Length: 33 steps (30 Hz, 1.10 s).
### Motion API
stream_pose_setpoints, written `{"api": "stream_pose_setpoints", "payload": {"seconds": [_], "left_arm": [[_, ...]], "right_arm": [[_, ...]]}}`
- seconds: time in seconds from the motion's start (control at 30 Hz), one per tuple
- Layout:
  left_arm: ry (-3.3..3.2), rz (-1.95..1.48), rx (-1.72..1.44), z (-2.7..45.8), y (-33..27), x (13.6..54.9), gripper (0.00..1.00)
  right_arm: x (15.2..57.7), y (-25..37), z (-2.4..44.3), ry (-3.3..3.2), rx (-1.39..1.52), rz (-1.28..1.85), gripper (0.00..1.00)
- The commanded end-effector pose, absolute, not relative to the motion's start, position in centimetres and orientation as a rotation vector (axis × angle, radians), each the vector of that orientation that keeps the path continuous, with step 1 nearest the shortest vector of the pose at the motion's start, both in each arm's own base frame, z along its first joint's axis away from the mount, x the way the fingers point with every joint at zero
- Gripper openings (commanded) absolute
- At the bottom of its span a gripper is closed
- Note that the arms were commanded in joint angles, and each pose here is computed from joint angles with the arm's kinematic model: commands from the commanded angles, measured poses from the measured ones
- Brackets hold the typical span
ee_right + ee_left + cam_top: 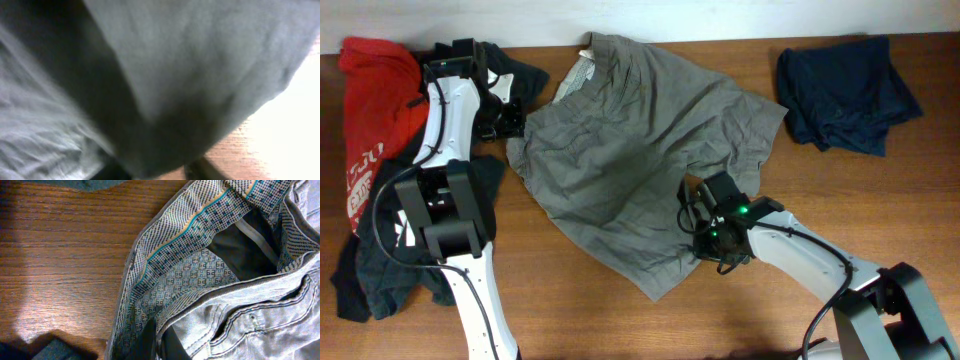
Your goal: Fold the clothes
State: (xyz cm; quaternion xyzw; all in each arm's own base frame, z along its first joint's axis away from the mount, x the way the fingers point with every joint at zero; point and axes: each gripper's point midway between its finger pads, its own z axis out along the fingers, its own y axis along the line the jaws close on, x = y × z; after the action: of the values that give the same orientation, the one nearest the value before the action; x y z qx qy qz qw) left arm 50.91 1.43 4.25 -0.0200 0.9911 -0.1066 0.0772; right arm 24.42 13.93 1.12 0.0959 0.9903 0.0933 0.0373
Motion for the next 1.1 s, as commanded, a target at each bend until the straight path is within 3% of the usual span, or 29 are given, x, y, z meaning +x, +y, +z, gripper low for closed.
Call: {"api": "stream_pose_setpoints", "payload": {"seconds": [0.0,0.1,0.33,0.57,0.83,1.07], "left_arm": [[2.936,-0.335,-0.043,5.7,0.8,51.3,0.01],[2.948,-0.338,-0.043,5.7,0.7,51.0,0.01],[3.013,-0.35,0.002,5.6,0.5,49.3,0.01],[3.178,-0.393,-0.026,5.6,0.0,45.2,0.01],[3.336,-0.439,0.069,6.3,-1.7,41.3,0.01],[3.321,-0.5,0.067,6.5,-2.5,41.4,0.01]], "right_arm": [[24.7,13.7,0.9,3.03,0.295,0.286,0.19],[25.2,13.1,0.9,3.014,0.328,0.272,0.04],[28.2,7.3,1.4,2.953,0.517,0.344,0.04],[33.7,1.0,5.8,2.73,0.494,0.584,0.04],[38.9,0.9,9.1,2.645,0.323,0.563,0.04],[41.2,1.1,7.7,2.718,0.273,0.563,0.04]]}}
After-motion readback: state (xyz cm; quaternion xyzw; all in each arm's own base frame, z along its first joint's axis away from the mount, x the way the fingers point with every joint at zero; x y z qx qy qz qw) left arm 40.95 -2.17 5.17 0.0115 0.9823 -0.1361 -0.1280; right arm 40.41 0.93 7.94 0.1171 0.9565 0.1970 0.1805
